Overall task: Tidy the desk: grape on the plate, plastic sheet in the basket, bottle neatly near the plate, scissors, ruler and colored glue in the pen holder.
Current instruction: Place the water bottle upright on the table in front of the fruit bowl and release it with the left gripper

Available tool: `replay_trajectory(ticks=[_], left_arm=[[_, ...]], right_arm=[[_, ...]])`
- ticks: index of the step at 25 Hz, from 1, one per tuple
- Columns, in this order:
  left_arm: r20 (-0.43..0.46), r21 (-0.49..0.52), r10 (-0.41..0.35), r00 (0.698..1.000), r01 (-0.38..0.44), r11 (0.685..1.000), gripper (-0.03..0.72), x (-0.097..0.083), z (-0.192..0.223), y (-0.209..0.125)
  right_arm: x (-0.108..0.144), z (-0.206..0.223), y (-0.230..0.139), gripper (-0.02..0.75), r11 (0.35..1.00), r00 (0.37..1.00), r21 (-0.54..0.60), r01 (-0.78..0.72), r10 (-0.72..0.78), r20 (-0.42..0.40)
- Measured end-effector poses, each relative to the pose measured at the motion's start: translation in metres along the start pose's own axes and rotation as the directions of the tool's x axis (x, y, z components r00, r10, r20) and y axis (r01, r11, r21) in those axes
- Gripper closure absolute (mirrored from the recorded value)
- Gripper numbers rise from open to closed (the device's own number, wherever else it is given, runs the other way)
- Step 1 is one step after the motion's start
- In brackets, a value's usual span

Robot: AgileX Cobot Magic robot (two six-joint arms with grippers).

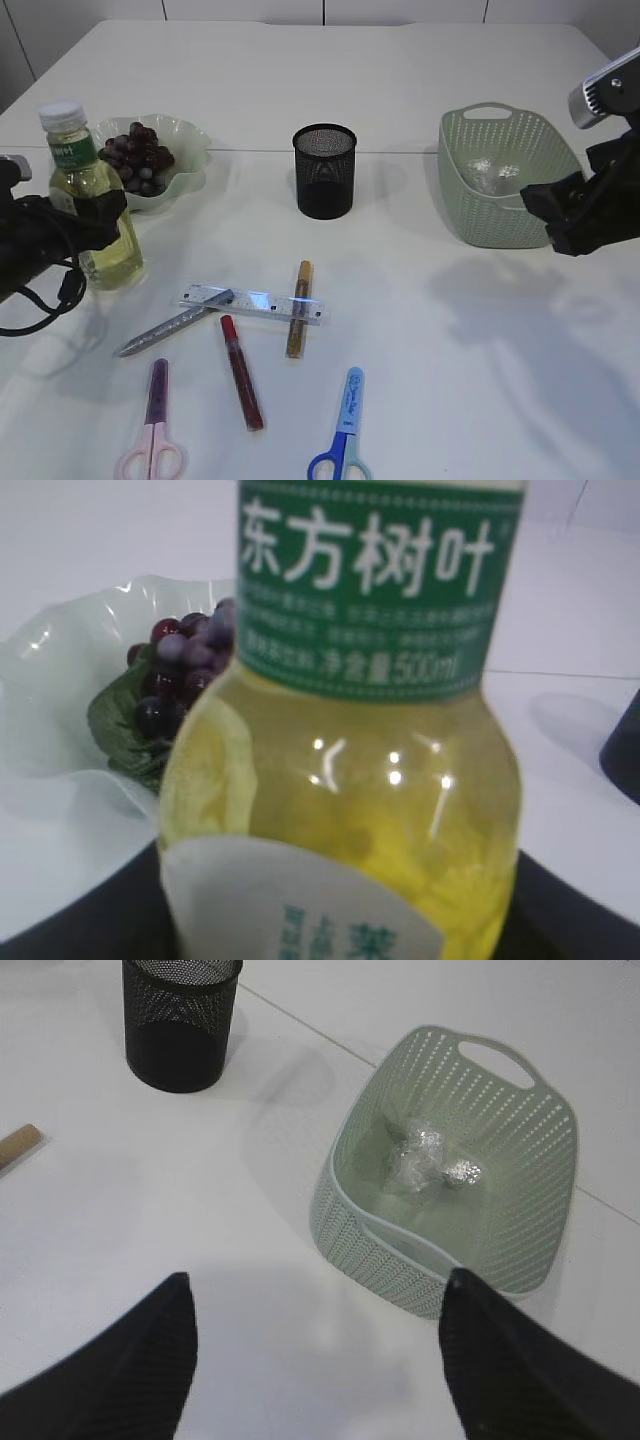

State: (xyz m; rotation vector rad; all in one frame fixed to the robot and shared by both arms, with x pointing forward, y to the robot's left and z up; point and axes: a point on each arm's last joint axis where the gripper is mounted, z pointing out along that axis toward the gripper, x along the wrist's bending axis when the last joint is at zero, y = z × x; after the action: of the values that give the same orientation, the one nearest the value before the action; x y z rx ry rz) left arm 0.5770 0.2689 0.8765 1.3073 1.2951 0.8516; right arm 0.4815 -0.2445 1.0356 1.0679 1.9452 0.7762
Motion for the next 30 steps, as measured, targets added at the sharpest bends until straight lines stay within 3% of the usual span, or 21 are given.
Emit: replay_trajectory(ticks=[6, 12, 17, 30], left_arm=[[0.026, 0.005, 0.044, 0.999, -0.045, 0.999, 0.175, -0.0024, 0.0000, -0.0005], [0.034, 0.005, 0.140, 0.990, -0.140, 0.990, 0.169, -0.0034, 0.0000, -0.0009], [0.035, 0.004, 0.176, 0.984, -0.177, 0.984, 0.166, -0.0034, 0.0000, -0.0009], [-0.030, 0.000, 0.156, 0.987, -0.156, 0.988, 0.165, 0.0024, 0.0000, 0.0004]], right_arm=[[0.0000, 0.0000, 0.0000, 0.155, 1.000, 1.000, 0.000, 0.000, 0.000, 0.000], [0.0000, 0.0000, 0.0000, 0.155, 1.000, 1.000, 0.000, -0.004, 0.004, 0.000], [0.0000, 0.0000, 0.0000, 0.155, 1.000, 1.000, 0.000, -0.006, 0.006, 0.000], [0.0000, 0.0000, 0.0000, 0.155, 1.000, 1.000, 0.000, -0.008, 0.008, 0.000]])
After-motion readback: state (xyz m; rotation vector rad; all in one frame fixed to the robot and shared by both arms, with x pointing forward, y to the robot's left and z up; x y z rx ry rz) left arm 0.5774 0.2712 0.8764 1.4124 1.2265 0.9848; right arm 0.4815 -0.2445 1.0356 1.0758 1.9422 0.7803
